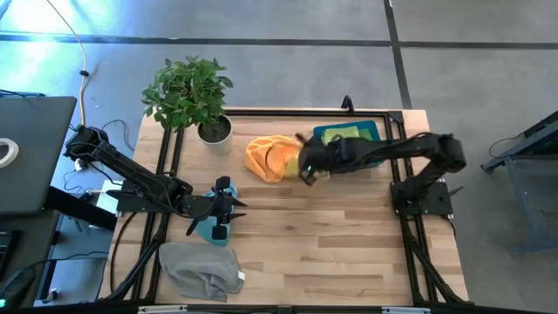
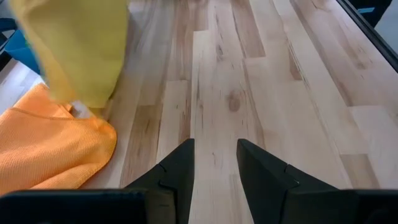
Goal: Fold microfiber towels
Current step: Put the yellow microfiber cloth into the blue bin
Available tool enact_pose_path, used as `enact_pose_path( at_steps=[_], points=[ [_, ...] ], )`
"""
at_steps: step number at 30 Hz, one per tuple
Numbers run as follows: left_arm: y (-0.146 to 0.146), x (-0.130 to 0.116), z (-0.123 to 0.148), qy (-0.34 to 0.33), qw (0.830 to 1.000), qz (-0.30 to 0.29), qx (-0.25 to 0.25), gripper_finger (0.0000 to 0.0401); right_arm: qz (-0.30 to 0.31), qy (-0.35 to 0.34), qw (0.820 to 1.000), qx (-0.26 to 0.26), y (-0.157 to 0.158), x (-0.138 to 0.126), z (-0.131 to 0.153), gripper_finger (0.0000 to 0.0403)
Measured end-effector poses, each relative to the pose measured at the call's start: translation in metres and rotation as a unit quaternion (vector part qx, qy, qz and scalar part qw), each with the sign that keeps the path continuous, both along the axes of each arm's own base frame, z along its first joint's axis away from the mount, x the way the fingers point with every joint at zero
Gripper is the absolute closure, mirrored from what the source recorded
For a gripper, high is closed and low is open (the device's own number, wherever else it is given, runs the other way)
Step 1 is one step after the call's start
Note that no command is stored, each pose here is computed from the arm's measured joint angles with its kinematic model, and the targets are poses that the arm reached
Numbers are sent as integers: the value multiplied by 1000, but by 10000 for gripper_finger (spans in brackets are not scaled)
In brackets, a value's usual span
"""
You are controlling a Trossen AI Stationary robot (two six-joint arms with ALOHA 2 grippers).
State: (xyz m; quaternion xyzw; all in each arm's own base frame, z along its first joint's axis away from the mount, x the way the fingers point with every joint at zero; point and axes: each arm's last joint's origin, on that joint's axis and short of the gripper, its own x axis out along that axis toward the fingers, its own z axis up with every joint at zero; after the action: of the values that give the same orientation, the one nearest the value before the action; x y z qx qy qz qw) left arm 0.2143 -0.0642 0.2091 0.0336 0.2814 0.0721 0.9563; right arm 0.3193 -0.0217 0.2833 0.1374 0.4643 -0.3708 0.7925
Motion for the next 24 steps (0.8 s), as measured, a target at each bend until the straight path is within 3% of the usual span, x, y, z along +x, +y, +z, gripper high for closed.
enact_pose_path(
  at_steps=[4,7,15,24],
  points=[
    [0,0,0,0,1000,0,0,291,-63,-61,996,10,-27,-13,2,402],
    [0,0,0,0,1000,0,0,291,-75,-74,994,6,-46,-21,6,402],
    [0,0,0,0,1000,0,0,291,-150,-28,988,8,-93,-44,4,402],
    [0,0,0,-1,1000,0,0,291,-235,13,971,32,-109,-64,-2,402]
  ],
)
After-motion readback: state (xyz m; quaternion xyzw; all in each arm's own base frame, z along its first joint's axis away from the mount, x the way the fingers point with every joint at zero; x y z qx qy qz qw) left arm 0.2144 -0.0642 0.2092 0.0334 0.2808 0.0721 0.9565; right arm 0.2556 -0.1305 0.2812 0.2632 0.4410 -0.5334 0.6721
